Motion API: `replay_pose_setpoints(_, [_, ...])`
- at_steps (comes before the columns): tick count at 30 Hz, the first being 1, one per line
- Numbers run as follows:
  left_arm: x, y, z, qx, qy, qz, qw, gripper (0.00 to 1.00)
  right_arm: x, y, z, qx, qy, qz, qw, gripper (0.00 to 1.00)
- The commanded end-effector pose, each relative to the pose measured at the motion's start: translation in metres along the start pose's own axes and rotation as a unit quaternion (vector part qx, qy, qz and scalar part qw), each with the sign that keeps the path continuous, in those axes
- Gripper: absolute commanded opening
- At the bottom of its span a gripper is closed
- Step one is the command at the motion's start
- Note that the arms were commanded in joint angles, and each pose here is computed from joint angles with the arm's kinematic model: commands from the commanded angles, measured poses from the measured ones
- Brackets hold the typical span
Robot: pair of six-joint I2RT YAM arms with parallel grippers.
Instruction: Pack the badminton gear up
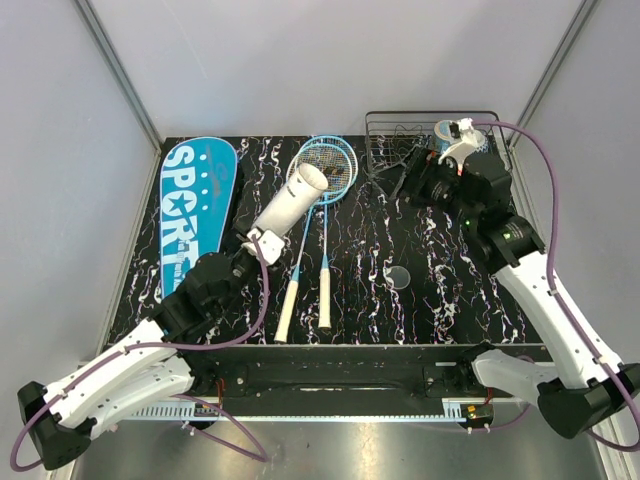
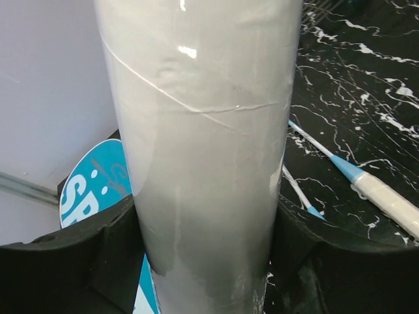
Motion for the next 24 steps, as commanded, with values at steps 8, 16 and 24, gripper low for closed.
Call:
replay_pose_setpoints(8, [0.038, 0.017, -0.014, -0.034, 0.131, -0.048, 0.990, 0.00, -0.135, -0.088, 0.044, 0.198, -0.350, 0.023, 0.915, 0.82])
replay_pose_setpoints(16, [0.036, 0.017, -0.012, -0.030, 0.119, -0.039, 0.992, 0.00, -0.173, -0.172, 0.053, 0.322, -0.415, 0.007, 0.851, 0.78])
replay_pose_setpoints(24, [0.030, 0.017, -0.007, -0.030, 0.101, -0.034, 0.994, 0.00, -0.201, -0.187, 0.056, 0.315, -0.441, -0.020, 0.840, 0.65])
Point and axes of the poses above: each gripper's point midway between its finger pads, its own z axis out along the fingers, its own x axis along the line the jaws close on, y = z × x, the point moved 7 cm from there along -z, back along the fingers, and after that the axes turned 8 degrees about z, right-handed, at the moved point
